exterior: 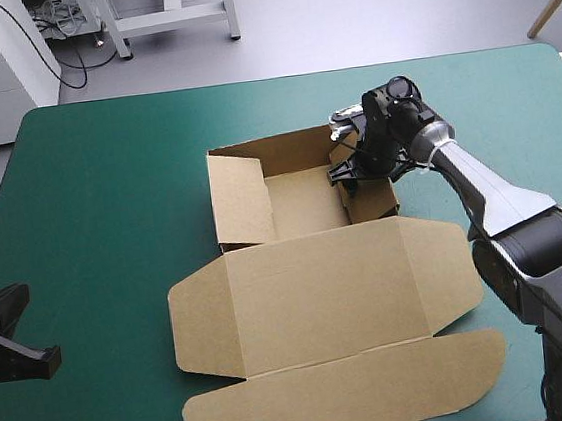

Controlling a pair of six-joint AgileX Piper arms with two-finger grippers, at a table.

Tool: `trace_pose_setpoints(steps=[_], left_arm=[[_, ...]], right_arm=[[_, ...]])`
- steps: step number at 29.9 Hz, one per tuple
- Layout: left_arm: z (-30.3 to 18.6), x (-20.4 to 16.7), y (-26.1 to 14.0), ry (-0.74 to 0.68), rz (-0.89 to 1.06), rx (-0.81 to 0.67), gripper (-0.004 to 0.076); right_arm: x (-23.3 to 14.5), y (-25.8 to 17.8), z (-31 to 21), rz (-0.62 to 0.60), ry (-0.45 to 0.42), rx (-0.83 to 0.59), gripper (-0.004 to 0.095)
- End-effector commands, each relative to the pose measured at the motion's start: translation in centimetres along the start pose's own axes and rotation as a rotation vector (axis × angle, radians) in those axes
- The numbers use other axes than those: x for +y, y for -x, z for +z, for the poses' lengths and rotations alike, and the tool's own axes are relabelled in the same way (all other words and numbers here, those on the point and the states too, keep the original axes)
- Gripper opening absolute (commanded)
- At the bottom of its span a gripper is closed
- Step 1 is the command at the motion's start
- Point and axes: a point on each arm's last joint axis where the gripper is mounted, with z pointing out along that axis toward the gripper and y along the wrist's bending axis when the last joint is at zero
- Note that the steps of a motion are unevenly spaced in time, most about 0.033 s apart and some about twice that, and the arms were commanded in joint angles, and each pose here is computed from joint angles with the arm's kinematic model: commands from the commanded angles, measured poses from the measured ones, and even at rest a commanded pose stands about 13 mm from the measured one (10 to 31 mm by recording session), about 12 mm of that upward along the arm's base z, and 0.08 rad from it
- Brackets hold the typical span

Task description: Fold the box

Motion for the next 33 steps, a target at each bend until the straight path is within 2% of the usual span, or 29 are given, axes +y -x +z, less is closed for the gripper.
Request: trace_pose_setpoints(steps=[1,3,4,5,9,12,15,19,26,29,33], left_arm=[[-0.3,0.1,0.0,0.006,-0.011,0.030,-0.0010],[-0.3,0.1,0.0,0.006,-0.011,0.030,-0.0010],[-0.3,0.1,0.0,0.006,-0.011,0.030,-0.0010],[-0.3,0.1,0.0,0.006,-0.011,0.030,-0.0010],[-0.3,0.2,0.0,0.011,-0.009,0.030,-0.0010],[-0.3,0.2,0.0,0.012,-0.009,0.030,-0.0010],[-0.3,0.2,0.0,0.014,-0.008,0.030,-0.0010],[-0.3,0.2,0.0,0.014,-0.008,0.030,-0.0010],[-0.3,0.2,0.0,0.014,-0.008,0.030,-0.0010],[-0.3,0.1,0.0,0.010,-0.009,0.030,-0.0010],[-0.3,0.1,0.0,0.008,-0.010,0.030,-0.0010]], right_arm=[[-0.3,0.2,-3.0,-0.007,-0.001,-0.083,0.0511],[-0.3,0.2,-3.0,-0.008,-0.003,-0.083,0.0274],[-0.4,0.2,-3.0,-0.015,-0.005,-0.083,0.0100],[-0.4,0.2,-3.0,-0.020,-0.006,-0.083,-0.0012],[-1.1,0.4,-3.6,-0.020,-0.015,-0.102,-0.0019],[-3.3,1.1,-5.3,-0.014,-0.034,-0.161,-0.0019],[-7.6,1.6,-7.7,0.072,-0.074,-0.243,-0.0019],[-15.5,0.6,-10.2,0.242,-0.155,-0.311,-0.0019],[-27.3,-4.5,-10.7,0.513,-0.268,-0.281,-0.0019],[-31.0,-6.8,-10.4,0.609,-0.296,-0.258,-0.0019],[-34.0,-9.0,-9.8,0.695,-0.318,-0.233,-0.0007]])
